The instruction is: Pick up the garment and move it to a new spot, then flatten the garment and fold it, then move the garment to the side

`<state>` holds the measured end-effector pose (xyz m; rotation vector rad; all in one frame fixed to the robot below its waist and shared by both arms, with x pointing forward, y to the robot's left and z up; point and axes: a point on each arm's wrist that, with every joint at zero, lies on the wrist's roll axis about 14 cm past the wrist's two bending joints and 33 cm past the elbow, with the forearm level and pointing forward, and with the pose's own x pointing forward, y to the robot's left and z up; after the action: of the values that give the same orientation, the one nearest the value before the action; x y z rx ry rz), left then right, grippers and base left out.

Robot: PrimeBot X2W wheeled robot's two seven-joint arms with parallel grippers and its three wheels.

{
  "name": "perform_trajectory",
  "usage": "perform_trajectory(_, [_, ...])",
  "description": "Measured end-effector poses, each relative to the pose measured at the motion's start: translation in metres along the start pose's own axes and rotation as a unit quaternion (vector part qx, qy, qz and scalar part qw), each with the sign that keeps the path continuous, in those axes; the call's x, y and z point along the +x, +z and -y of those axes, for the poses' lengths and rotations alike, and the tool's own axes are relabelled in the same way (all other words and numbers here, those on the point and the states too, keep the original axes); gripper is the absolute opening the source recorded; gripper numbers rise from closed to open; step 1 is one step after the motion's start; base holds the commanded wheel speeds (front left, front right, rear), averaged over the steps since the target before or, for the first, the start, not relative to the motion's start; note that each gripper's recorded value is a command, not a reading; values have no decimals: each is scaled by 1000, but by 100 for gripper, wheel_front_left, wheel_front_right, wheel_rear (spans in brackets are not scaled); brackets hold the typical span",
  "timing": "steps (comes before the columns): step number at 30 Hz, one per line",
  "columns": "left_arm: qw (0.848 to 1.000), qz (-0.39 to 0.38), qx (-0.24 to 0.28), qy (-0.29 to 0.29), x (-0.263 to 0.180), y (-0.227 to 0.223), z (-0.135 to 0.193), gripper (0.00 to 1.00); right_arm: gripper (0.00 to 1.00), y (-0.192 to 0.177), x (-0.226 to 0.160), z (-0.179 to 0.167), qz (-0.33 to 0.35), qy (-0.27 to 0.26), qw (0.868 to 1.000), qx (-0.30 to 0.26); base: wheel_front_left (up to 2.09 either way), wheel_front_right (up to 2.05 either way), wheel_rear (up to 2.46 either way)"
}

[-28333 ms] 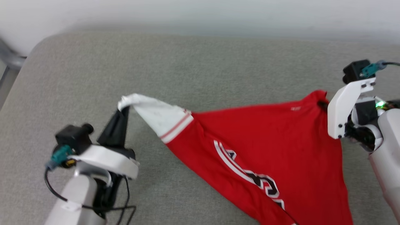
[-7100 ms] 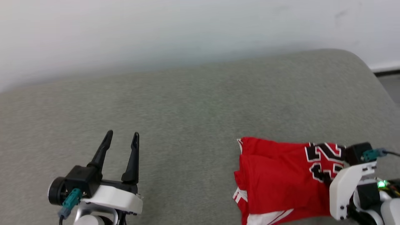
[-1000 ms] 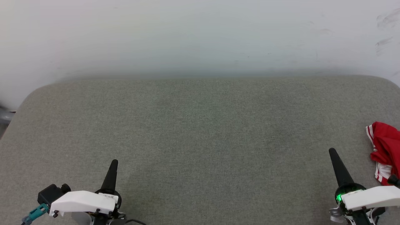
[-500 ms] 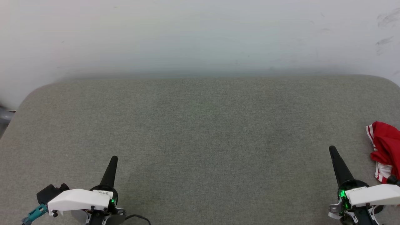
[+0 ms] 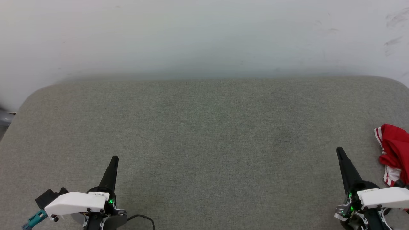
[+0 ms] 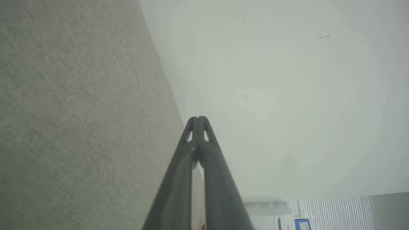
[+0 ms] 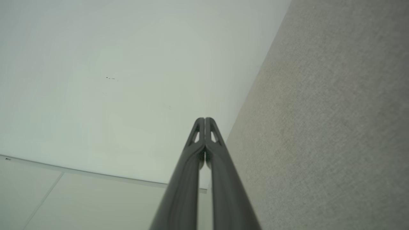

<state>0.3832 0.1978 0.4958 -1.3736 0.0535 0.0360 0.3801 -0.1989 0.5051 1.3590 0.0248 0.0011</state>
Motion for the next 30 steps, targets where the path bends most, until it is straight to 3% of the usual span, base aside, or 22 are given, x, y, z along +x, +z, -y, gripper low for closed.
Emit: perform_trajectory(30, [995,6,-100,-25,4,4,8,0,0,1,7,2,9,2,994,106,0,0,0])
